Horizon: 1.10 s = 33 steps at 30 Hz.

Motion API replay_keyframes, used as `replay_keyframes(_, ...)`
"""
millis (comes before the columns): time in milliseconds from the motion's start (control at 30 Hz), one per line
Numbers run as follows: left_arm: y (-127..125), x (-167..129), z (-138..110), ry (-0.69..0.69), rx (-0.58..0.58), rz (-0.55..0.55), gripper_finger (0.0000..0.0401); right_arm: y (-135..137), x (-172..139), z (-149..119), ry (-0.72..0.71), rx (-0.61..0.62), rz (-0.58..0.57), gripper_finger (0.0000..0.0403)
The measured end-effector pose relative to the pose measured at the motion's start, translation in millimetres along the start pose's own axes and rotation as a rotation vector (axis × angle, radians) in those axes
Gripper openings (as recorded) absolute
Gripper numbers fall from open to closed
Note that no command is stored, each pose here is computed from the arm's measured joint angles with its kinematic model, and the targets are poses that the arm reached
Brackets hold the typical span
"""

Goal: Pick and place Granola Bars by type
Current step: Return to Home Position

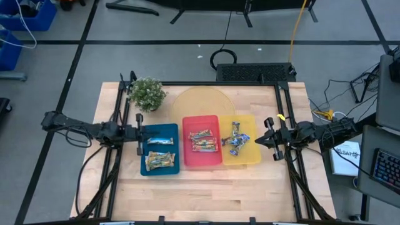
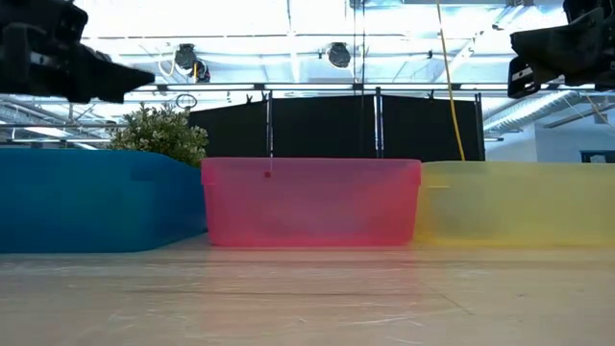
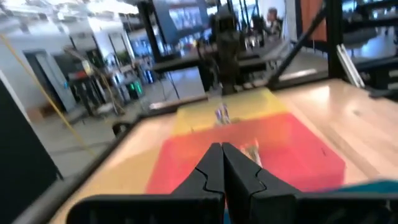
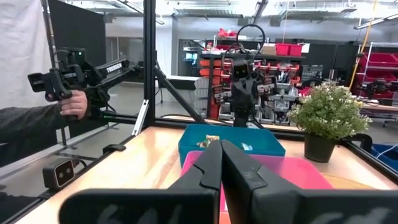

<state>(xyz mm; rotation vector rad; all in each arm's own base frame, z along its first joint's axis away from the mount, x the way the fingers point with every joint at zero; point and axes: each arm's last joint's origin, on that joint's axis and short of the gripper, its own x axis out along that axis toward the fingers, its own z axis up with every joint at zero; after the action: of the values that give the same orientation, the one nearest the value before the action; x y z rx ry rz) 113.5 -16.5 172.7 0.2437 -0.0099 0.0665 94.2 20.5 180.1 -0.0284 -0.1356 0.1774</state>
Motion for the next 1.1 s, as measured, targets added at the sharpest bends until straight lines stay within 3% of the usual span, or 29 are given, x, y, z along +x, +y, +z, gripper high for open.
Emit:
replay_keyframes(367,-2.6,-0.5,-10.7,0.090,-0.067,-0.018,0.0000,-0.1,0.0,-0.1,0.001,-0.017,-0.004,0.0000)
replay_keyframes(600,-2.4,-0.4,-9.6,0.079,-0.082,-0.018,0.0000,-4.5,-0.3,-0.3,0.010,-0.021,-0.154,0.0000)
replay_keyframes(800,-4.6,-0.4,-9.6,0.070,-0.080,-0.095,0.0000,-7.9,-0.5,-2.4,0.040,-0.108,-0.194,0.0000)
replay_keyframes(1000,-5.3,-0.4,-10.8,0.082,-0.119,-0.112,0.0000,-17.6,-1.7,-7.6,0.095,-0.097,-0.285,0.0000)
replay_keyframes(1100,-5.4,-0.5,-11.2,0.087,-0.120,-0.112,0.0000,-19.6,-1.8,-8.7,0.100,-0.071,-0.253,0.0000)
